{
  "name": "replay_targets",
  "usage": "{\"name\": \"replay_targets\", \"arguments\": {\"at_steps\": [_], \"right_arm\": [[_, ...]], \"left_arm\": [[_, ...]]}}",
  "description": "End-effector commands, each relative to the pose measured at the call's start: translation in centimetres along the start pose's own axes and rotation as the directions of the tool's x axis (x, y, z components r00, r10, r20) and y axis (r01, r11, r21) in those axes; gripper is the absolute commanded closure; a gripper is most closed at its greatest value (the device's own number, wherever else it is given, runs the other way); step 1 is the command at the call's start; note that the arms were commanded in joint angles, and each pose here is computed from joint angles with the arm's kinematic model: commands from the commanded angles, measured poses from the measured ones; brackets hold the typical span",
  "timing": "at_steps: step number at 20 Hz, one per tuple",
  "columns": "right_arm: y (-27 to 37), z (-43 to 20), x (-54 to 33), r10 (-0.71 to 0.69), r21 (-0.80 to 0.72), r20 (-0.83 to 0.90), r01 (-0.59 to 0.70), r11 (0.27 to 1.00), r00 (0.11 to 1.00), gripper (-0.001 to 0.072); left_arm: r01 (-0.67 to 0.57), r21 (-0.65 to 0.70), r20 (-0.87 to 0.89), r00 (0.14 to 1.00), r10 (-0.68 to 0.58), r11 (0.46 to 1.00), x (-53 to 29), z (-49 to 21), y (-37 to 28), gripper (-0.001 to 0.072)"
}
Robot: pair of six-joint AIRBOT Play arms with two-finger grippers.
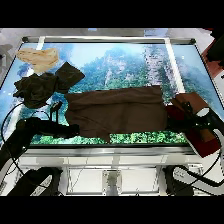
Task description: Fold the shirts.
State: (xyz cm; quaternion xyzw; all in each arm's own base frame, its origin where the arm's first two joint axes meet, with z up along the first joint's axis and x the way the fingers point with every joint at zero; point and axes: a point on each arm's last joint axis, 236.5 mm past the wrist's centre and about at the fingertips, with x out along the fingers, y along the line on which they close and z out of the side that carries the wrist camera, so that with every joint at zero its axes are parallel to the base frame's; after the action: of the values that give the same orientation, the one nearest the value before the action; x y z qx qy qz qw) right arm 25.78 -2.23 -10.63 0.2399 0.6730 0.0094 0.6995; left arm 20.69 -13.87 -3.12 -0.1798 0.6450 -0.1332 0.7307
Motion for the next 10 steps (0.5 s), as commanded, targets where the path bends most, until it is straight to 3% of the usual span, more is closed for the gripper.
{"name": "replay_targets", "arguments": {"at_steps": [1,3,6,10], "right_arm": [[-0.2,1.0,0.0,-0.008,0.018,0.043,0.007,1.0,0.999,0.0646],[-0.3,1.3,0.0,-0.011,0.018,0.054,0.01,1.0,0.998,0.0686],[0.0,1.4,-0.2,-0.003,0.011,0.057,0.003,1.0,0.998,0.0687],[1.6,1.9,-4.0,0.006,-0.107,0.059,0.0,0.994,0.998,0.0688]], "left_arm": [[0.001,0.001,0.002,1.0,-0.001,1.0,0.0,0.1,0.0,0.0695],[0.001,0.001,0.002,1.0,-0.001,1.0,0.0,0.0,0.0,0.0695],[0.006,-0.002,0.003,1.0,-0.006,1.0,-0.1,0.1,-0.2,0.0695],[0.04,0.036,-0.015,0.999,-0.039,0.999,-2.6,0.3,-2.3,0.0695]]}}
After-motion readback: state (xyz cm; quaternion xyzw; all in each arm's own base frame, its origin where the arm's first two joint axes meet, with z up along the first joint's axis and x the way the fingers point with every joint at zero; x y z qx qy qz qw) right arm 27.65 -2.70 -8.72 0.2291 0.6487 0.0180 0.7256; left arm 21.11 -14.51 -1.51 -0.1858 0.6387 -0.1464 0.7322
